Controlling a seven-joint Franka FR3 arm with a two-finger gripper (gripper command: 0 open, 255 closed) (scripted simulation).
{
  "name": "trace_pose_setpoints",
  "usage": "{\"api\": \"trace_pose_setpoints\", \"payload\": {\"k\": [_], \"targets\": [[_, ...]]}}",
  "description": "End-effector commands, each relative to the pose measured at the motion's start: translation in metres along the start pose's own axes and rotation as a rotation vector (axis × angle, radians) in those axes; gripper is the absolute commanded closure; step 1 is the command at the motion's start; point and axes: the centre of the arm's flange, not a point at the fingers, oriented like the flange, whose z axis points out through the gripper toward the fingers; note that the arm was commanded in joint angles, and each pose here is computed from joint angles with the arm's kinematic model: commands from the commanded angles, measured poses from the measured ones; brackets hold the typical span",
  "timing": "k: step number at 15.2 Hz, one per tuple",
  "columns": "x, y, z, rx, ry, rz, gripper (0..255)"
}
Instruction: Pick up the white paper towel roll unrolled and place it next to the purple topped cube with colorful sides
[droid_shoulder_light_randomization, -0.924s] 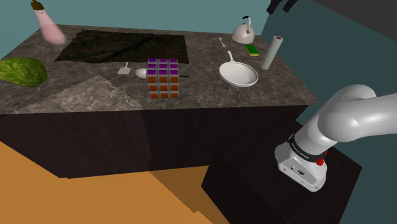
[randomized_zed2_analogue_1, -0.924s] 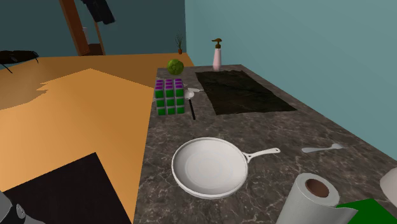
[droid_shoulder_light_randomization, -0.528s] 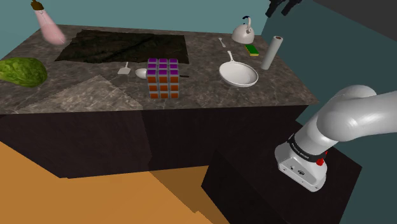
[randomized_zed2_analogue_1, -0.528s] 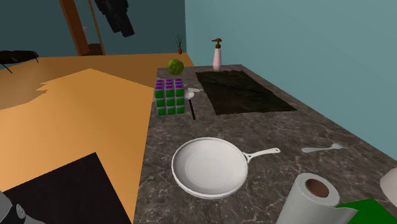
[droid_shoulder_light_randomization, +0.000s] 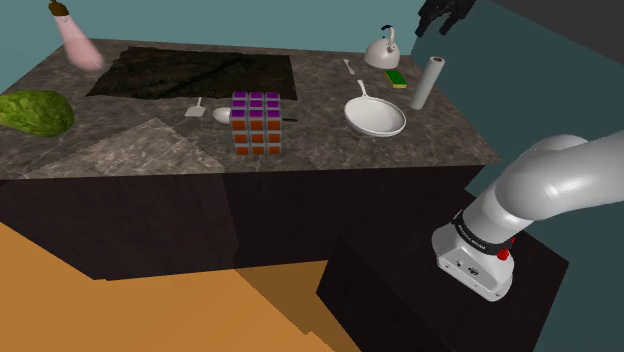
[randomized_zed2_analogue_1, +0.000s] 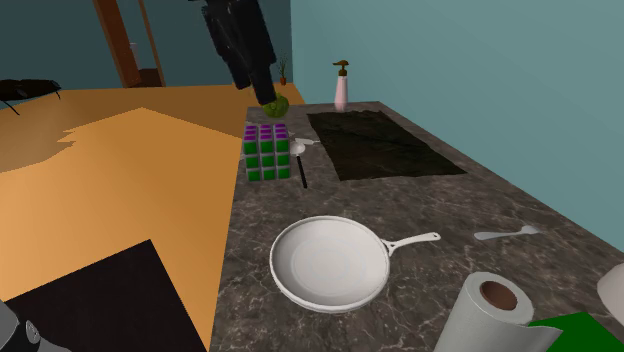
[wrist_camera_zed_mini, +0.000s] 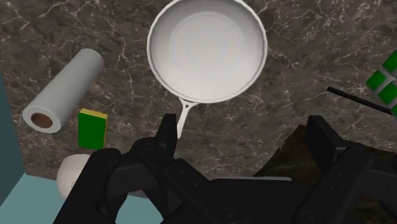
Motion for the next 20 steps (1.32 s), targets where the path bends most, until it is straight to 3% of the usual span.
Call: {"api": "trace_pose_setpoints", "payload": {"k": [1, 20], "targets": [[0.008, 0.023, 0.01, -0.007, -0.002, 0.021, 0], [0.074, 0.226, 0.129, -0.068, -0.032, 0.222, 0]]}}
